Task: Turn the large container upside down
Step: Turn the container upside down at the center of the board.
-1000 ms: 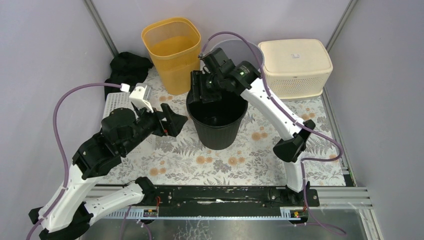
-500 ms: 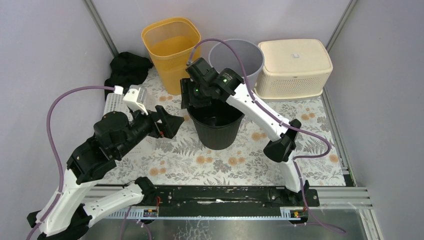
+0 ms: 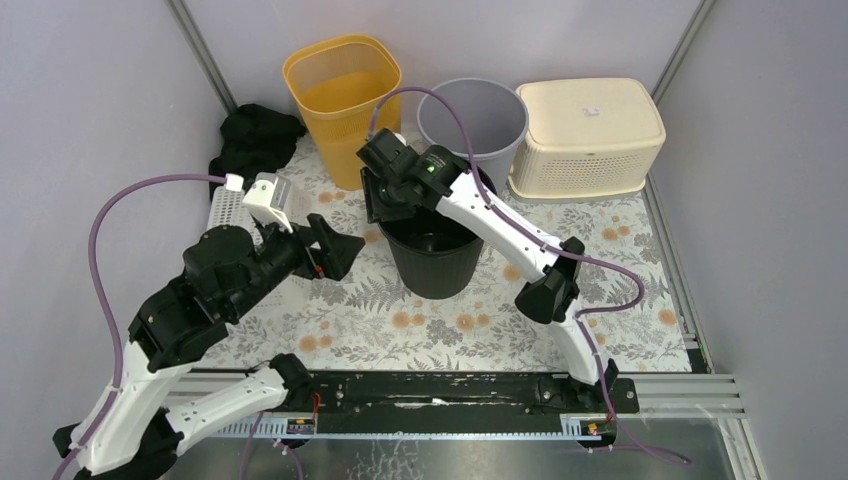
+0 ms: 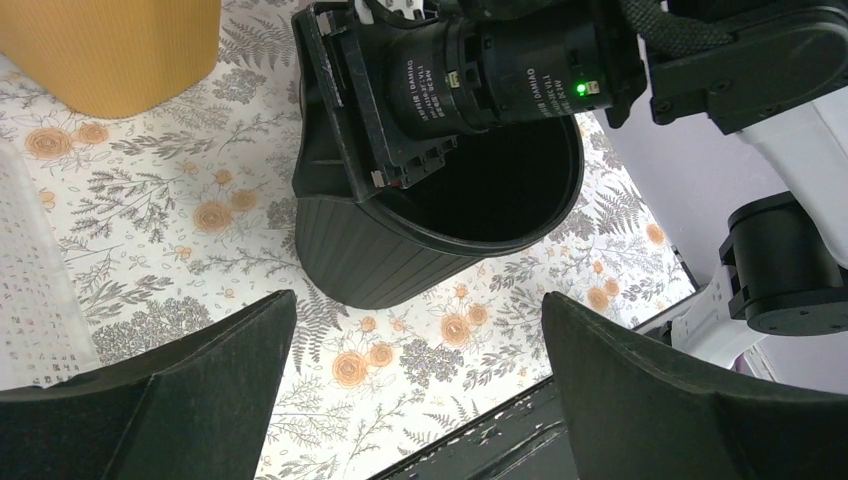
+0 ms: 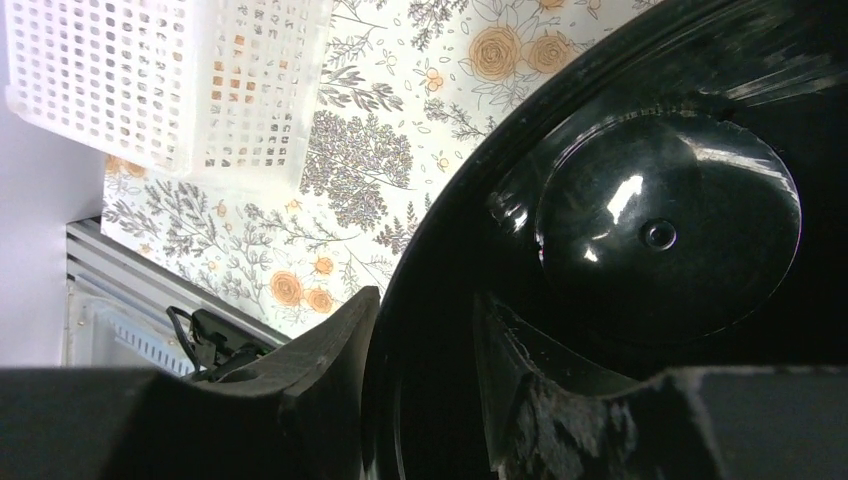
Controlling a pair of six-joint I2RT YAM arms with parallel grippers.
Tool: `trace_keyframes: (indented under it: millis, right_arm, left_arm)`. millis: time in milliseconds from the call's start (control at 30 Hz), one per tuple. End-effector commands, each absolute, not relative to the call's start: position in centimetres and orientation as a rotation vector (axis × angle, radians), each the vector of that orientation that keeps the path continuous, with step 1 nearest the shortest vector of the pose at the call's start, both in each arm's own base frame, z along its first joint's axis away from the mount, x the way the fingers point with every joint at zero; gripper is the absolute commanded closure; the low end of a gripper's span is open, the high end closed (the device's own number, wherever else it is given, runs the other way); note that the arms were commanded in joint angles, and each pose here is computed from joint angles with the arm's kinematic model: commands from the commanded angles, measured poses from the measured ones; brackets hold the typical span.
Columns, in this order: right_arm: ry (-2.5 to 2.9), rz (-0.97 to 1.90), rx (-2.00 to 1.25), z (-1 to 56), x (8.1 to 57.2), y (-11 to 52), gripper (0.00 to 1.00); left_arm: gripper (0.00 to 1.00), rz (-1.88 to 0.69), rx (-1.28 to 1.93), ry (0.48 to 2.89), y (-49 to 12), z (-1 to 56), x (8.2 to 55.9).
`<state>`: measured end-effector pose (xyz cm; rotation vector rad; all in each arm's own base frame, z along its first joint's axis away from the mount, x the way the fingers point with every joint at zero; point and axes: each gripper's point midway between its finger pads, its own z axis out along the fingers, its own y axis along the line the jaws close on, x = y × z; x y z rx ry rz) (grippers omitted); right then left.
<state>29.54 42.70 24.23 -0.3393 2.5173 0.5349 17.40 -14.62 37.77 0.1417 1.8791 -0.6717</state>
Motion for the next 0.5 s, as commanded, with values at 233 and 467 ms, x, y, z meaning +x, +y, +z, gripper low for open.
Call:
trace_keyframes:
  millis: [233, 467]
  right_arm:
    - [2.524, 0.462, -0.377, 24.0, 29.1, 41.9, 0.84]
    - [2.48, 0.529, -0.415, 27.0, 28.1, 41.2, 1.0]
  left_arm:
    - [0.0, -0.644, 0.134, 1.865, -13.8, 38.1, 17.4]
    - [0.0, -0.644, 0.135, 1.869, -14.0, 38.1, 17.4]
